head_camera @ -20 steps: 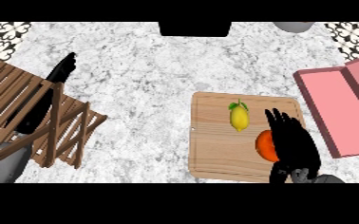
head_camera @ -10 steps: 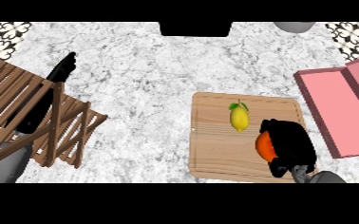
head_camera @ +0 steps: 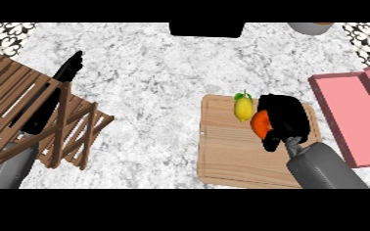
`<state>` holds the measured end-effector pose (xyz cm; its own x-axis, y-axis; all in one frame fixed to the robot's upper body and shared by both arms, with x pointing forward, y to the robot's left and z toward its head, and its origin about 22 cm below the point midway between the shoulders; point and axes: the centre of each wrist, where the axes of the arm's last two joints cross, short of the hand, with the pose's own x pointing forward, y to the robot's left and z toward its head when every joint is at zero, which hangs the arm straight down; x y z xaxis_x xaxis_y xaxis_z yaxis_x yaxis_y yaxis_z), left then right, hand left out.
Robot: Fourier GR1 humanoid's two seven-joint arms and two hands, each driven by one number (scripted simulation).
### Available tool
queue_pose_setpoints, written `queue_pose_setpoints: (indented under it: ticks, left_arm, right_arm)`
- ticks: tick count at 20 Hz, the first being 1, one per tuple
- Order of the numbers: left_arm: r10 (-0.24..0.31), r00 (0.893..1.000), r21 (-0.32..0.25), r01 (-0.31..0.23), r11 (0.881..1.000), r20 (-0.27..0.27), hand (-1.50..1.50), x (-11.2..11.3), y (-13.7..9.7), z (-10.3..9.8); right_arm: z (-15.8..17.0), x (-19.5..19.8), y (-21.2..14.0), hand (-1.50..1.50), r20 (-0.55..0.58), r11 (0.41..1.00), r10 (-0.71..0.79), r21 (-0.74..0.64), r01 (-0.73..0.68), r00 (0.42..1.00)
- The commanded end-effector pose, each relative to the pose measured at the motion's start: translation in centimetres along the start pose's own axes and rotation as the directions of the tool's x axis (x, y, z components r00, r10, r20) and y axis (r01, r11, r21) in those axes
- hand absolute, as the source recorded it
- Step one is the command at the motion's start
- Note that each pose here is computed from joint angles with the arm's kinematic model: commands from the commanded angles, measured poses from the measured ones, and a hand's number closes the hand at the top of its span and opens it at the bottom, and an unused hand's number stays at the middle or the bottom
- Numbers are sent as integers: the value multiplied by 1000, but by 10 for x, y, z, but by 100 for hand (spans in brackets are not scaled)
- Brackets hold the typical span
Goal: Pick the squash from the cutting board and place it in the cardboard box
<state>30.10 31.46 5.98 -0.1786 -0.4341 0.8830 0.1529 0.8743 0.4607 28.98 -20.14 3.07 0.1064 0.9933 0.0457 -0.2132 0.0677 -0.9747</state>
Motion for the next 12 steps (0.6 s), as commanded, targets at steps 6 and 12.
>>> queue_pose_setpoints:
  ticks: [6,12]
  left_arm:
    - [91,988,-99,-79,992,128,0,27,-38,-21]
    - [83,992,-77,-75,994,98,0,14,-47,-3]
  right_arm:
    - [-79,42,-72,150,-16,962,-161,-224,154,987]
    - [-90,60,-113,150,-5,925,-74,-375,67,997]
